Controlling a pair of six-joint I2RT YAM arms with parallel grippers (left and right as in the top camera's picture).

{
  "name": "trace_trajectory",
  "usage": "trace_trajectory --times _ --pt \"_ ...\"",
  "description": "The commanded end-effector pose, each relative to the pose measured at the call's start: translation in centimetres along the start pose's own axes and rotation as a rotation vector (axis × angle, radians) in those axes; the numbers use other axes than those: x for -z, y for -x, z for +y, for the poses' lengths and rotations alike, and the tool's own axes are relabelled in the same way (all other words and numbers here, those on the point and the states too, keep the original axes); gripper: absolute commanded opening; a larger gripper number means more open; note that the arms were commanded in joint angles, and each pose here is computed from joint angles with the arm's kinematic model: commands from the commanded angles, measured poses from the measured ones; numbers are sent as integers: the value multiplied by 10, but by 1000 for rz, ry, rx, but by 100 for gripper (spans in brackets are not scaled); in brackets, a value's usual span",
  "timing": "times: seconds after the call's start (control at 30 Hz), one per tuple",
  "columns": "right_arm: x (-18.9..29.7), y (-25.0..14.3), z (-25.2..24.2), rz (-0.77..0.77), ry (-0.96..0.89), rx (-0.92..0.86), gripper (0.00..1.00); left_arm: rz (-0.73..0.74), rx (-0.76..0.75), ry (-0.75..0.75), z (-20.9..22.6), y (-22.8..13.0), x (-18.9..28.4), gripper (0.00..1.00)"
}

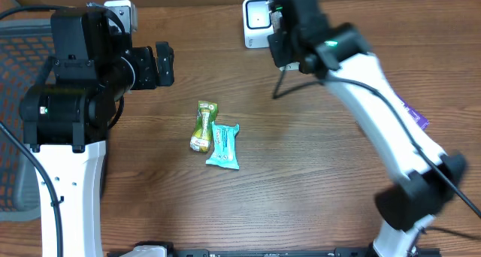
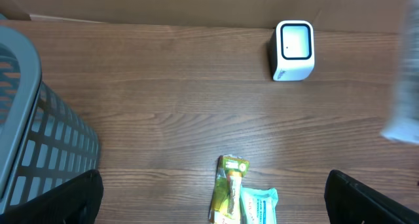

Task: Scan the item barcode
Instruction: 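Raise the white bottle to the scanner with the right gripper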

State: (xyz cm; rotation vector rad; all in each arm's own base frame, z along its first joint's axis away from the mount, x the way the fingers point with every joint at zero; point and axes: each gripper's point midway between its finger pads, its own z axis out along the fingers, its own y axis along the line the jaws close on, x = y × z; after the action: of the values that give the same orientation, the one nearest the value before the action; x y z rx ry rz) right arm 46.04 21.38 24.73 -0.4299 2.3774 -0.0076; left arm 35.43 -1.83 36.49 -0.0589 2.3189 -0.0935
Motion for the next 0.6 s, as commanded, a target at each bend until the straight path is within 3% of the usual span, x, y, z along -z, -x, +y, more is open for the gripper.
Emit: trace_trajectory --times 0.0,0.23,0.57 --pt "-26 22 -38 -59 -424 174 3 -7 -10 8 2 3 0 100" --pt "-101 32 -42 -57 -687 440 4 -6 -10 8 2 3 0 100" --pt "-123 53 -32 -153 -694 502 4 -6 -10 8 2 3 0 100"
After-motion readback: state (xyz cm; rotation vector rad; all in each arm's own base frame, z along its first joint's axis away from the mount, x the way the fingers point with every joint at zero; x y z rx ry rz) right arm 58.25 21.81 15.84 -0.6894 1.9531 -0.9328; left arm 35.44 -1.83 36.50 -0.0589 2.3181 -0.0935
